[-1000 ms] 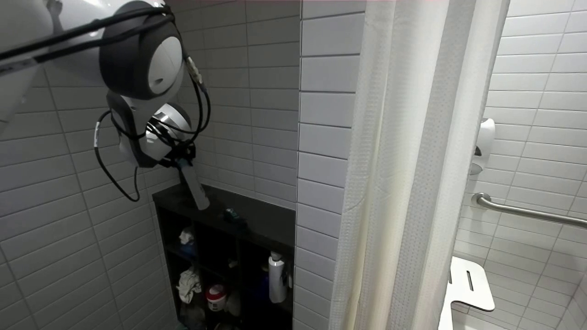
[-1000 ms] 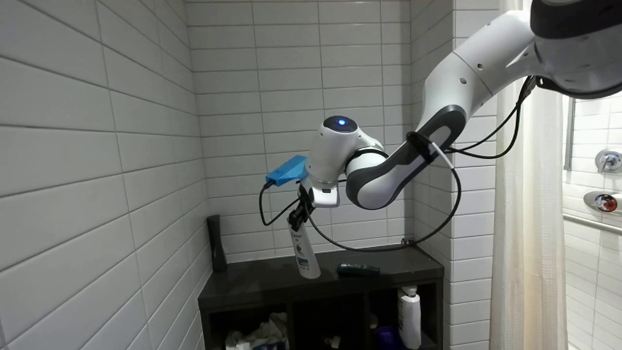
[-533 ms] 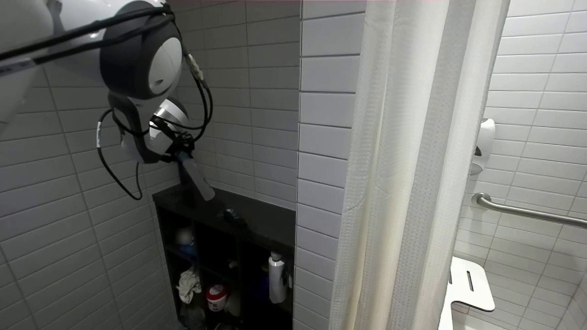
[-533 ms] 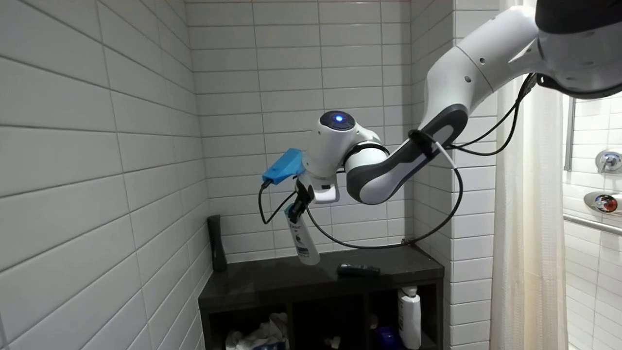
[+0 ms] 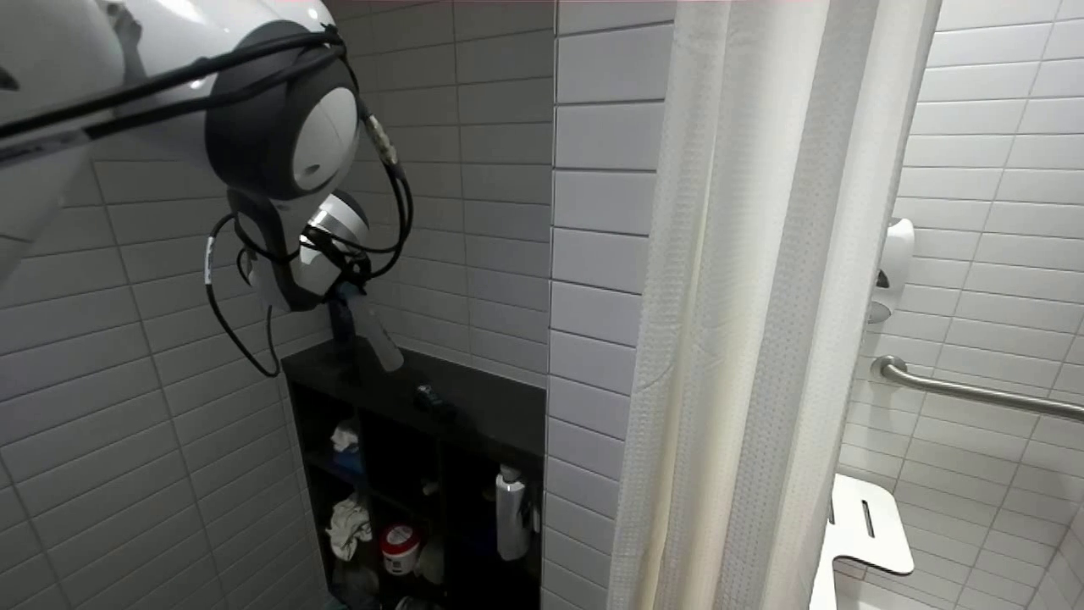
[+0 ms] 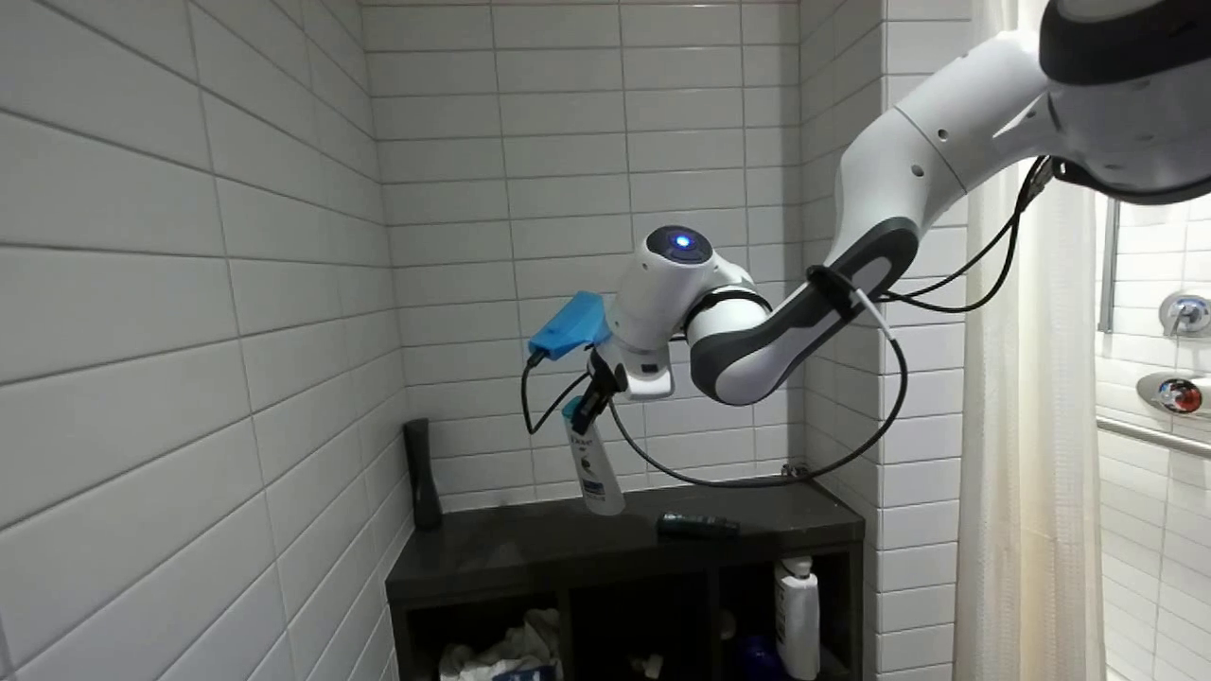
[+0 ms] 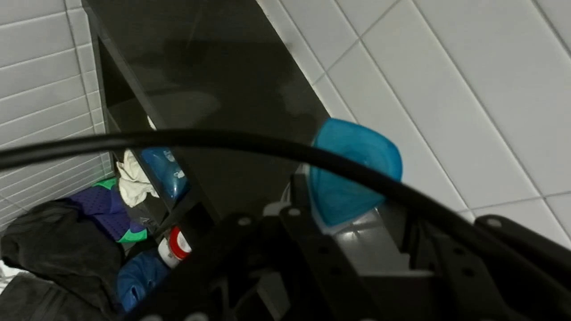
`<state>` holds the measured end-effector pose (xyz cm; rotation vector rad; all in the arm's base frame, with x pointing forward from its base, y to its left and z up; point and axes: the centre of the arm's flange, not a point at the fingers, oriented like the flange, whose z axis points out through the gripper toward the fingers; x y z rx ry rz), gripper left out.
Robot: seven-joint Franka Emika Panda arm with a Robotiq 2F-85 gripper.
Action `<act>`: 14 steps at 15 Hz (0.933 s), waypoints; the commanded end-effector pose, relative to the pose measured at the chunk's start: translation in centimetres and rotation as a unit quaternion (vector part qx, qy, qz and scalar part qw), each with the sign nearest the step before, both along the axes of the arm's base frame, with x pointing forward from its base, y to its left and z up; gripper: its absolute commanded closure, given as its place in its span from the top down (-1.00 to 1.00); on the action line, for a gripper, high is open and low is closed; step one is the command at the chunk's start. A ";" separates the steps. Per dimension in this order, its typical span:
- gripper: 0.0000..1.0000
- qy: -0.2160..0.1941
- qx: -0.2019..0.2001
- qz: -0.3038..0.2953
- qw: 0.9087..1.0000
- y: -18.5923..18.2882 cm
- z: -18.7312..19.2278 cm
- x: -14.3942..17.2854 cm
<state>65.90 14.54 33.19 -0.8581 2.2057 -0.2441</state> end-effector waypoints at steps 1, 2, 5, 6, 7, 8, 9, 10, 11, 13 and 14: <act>-0.64 0.016 0.025 0.019 0.999 -2.4 2.0 4.6; -0.64 0.023 0.028 0.020 0.999 -2.4 1.6 4.9; -0.64 0.034 0.031 0.021 0.999 -2.1 1.0 5.1; -0.64 0.036 0.033 0.022 0.999 -1.9 0.9 5.1; -0.64 0.036 0.034 0.022 0.999 -1.7 1.1 5.1; -0.64 0.037 0.034 0.022 0.999 -1.6 1.2 5.0; -0.64 0.037 0.034 0.022 0.998 -1.6 1.1 5.0; -0.64 0.037 0.035 0.021 0.998 -1.5 1.1 5.0; -0.64 0.037 0.036 0.021 0.998 -1.4 1.1 5.0; -0.64 0.037 0.039 0.018 0.998 -1.5 1.1 4.9; -0.64 0.036 0.040 0.017 0.998 -1.5 1.0 4.9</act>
